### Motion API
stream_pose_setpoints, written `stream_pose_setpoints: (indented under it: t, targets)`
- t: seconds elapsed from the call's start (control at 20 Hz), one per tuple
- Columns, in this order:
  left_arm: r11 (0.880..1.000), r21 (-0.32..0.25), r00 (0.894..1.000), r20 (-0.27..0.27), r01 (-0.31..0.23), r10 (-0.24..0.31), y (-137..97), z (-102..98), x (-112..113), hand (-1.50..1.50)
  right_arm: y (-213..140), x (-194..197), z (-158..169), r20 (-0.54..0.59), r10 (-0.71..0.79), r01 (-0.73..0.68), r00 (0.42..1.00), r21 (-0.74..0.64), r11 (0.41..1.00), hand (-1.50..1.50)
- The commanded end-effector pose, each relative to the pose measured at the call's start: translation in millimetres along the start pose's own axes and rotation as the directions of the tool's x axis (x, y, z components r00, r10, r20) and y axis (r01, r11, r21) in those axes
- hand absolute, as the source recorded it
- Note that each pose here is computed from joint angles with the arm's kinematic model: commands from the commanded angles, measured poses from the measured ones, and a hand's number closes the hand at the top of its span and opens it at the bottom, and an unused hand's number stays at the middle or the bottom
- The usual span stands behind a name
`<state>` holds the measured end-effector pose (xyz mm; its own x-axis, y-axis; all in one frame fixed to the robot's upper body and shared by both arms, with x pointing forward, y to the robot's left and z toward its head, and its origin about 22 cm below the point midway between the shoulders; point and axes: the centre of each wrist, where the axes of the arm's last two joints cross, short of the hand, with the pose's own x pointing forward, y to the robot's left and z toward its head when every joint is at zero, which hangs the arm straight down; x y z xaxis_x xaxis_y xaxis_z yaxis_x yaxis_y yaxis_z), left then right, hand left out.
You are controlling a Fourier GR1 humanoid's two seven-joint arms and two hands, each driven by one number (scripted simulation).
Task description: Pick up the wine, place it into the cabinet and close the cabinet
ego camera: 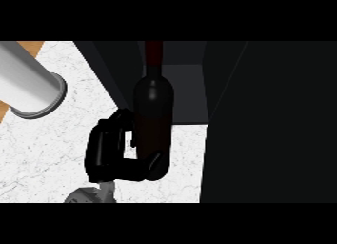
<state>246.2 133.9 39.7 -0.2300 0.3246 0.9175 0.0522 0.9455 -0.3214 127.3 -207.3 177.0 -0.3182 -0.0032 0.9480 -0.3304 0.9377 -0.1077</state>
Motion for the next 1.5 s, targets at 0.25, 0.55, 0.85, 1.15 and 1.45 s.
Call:
stream_pose_setpoints:
  t: [0.25,0.55,0.85,1.15,1.45]
  targets:
    - [0.997,0.052,0.996,-0.067,0.056,-0.052,-39.1,-40.6,-3.4,1.5,5.7,37.4,23.8,0.078,-0.07,0.067,0.994,0.045,0.997,-1.5]
    - [0.989,0.086,0.989,-0.089,0.123,-0.115,-38.9,-51.1,-26.8,1.5,-6.6,38.3,30.1,0.084,-0.066,0.061,0.994,0.059,0.996,-1.5]
    - [0.981,0.084,0.979,-0.115,0.177,-0.167,-37.6,-49.1,-54.2,1.5,2.5,35.5,28.6,0.077,-0.101,0.097,0.992,0.048,0.994,-1.5]
    - [0.979,0.108,0.977,-0.144,0.175,-0.159,-29.5,-54.5,-73.5,1.5,1.1,42.7,34.3,0.088,-0.09,0.085,0.992,0.056,0.995,-1.5]
    - [0.983,0.138,0.982,-0.161,0.12,-0.097,-23.5,-55.9,-94.3,1.5,2.8,31.5,17.8,0.064,-0.079,0.076,0.995,0.052,0.996,-1.5]
